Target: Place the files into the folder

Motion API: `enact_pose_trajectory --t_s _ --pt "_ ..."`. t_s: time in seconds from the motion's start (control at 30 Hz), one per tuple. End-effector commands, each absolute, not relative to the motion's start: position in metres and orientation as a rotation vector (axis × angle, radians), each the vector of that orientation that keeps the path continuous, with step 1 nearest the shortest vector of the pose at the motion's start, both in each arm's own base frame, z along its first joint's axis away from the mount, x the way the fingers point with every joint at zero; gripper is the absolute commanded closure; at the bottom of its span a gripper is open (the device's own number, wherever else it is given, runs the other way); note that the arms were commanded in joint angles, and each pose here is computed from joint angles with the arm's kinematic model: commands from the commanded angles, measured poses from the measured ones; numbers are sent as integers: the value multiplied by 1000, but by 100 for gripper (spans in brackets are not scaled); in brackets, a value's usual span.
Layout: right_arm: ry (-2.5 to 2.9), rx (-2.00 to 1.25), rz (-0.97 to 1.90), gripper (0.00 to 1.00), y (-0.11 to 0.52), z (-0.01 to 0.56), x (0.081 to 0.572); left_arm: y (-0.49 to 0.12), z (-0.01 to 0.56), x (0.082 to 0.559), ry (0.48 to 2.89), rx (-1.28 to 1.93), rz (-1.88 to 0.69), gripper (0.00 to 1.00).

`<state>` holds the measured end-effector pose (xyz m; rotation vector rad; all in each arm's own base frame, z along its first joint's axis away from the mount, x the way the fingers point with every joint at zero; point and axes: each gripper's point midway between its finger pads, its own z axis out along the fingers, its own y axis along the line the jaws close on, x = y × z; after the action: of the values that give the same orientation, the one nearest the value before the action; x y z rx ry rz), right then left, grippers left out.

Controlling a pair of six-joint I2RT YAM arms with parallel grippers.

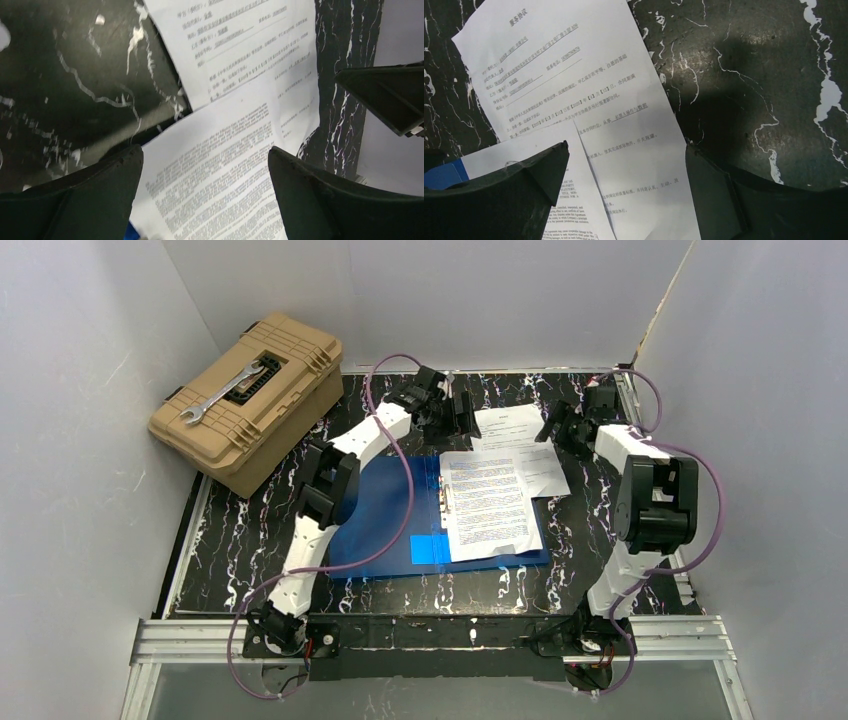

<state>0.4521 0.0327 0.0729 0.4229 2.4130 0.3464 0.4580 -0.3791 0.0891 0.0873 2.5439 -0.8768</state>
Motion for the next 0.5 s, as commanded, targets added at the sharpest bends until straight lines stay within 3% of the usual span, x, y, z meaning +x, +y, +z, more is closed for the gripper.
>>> enact_pose_trajectory --t_s 0.0,0.47 --pt "2363 491 468 5 34 68 470 -391 99 468 2544 160 -945 6" --pt "2406 513 594 9 45 29 465 -421 56 493 2545 51 -1165 12"
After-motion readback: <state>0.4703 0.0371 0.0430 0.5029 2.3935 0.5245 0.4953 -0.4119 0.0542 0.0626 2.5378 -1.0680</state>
